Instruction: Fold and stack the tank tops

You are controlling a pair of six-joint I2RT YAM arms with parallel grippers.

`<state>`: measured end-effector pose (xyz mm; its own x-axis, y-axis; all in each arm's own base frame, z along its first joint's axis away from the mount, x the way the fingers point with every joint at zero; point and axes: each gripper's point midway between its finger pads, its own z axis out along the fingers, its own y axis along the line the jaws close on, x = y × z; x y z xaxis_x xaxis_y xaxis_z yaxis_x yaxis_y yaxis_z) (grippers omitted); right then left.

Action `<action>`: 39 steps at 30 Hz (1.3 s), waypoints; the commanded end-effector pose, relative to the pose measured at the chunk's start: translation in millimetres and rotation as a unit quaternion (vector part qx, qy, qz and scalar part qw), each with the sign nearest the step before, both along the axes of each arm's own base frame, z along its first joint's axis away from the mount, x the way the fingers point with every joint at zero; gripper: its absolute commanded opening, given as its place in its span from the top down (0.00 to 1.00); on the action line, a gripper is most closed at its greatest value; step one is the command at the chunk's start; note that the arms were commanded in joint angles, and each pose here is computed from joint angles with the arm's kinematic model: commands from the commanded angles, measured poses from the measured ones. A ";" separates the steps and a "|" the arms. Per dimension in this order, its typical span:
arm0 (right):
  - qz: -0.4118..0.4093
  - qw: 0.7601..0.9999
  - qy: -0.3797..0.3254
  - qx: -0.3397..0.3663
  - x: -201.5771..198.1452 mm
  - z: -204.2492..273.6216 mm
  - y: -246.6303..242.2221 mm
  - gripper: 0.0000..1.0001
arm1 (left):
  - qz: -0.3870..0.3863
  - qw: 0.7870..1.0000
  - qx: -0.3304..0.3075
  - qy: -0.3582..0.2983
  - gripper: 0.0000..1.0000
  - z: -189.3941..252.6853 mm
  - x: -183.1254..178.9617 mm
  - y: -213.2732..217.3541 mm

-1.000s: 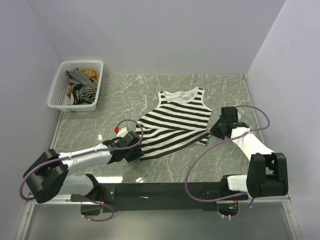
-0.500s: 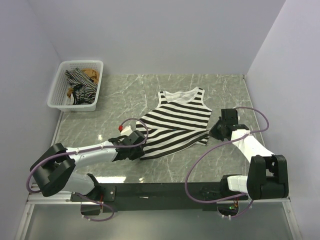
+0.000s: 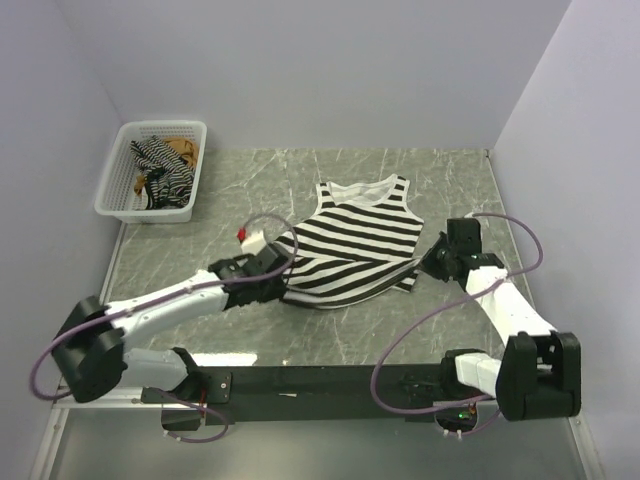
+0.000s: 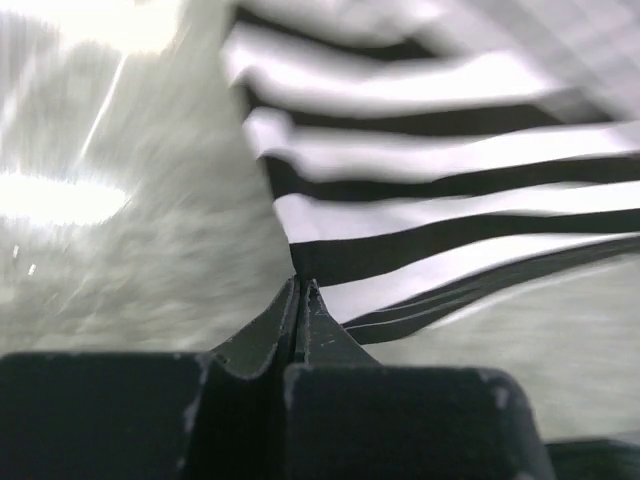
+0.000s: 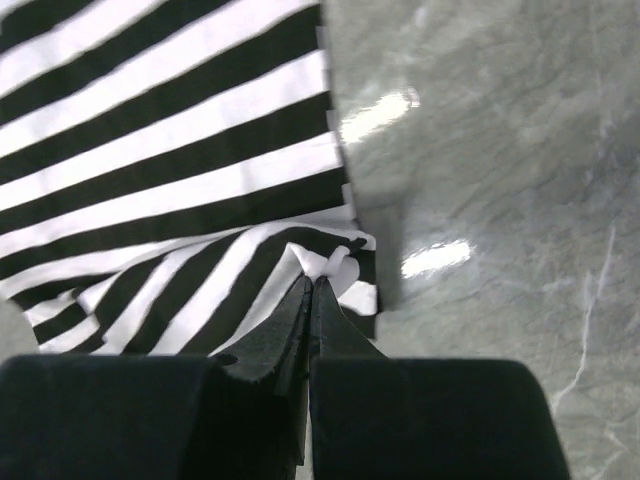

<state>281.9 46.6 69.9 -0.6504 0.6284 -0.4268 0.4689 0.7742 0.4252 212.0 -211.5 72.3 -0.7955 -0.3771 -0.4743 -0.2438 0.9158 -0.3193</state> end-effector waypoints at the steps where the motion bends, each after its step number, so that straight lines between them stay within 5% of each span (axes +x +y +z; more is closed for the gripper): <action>1: 0.018 0.997 -0.067 0.017 7.0 50.4 6.4 1.00 | 0.022 0.993 -0.015 -0.113 0.99 95.2 34.5 9.6; 10: 0.049 0.967 -0.245 0.055 6.4 209.0 22.5 1.00 | 0.068 0.954 -0.096 -0.274 0.99 253.5 68.6 33.1; 15: 0.088 0.942 -0.317 0.064 45.1 293.3 34.6 1.00 | 0.093 0.909 -0.151 -0.377 0.99 344.1 115.1 47.3; 19: 0.105 0.931 -0.340 0.076 122.8 325.4 43.7 1.00 | 0.114 0.875 -0.165 -0.441 0.99 391.9 181.3 69.0; 20: 0.113 0.911 -0.390 0.071 137.1 367.7 44.9 1.00 | 0.105 0.859 -0.179 -0.467 0.99 420.2 191.1 70.7; 21: 0.125 0.915 -0.375 0.077 171.2 353.3 50.0 1.00 | 0.096 0.864 -0.165 -0.467 0.99 409.0 224.0 66.0; 22: 0.133 0.892 -0.426 0.070 182.2 399.1 51.3 1.00 | 0.111 0.840 -0.172 -0.502 0.99 446.6 237.7 84.7; 25: 0.147 0.887 -0.434 0.061 243.5 402.5 55.3 1.00 | 0.085 0.841 -0.177 -0.504 0.99 443.2 304.8 89.8; 26: 0.152 0.855 -0.493 0.051 236.3 460.7 54.9 1.00 | 0.060 0.830 -0.194 -0.519 0.99 460.6 323.6 83.0; 27: 0.154 0.855 -0.491 0.055 262.2 448.9 56.1 1.00 | 0.055 0.824 -0.199 -0.528 0.99 469.4 332.3 85.7; 28: 0.156 0.829 -0.534 0.058 250.9 486.0 57.3 1.00 | 0.051 0.796 -0.208 -0.567 1.00 511.9 323.8 100.3; 31: 0.161 0.791 -0.588 0.058 246.5 509.0 60.0 1.00 | 0.030 0.782 -0.228 -0.579 0.99 514.1 336.0 112.2; 33: 0.149 0.769 -0.621 0.043 215.8 537.4 53.8 1.00 | 0.021 0.752 -0.225 -0.619 0.99 547.4 304.1 122.0; 39: 0.141 0.800 -0.583 0.022 188.5 513.9 46.3 1.00 | 0.028 0.778 -0.189 -0.598 0.99 526.5 260.1 135.8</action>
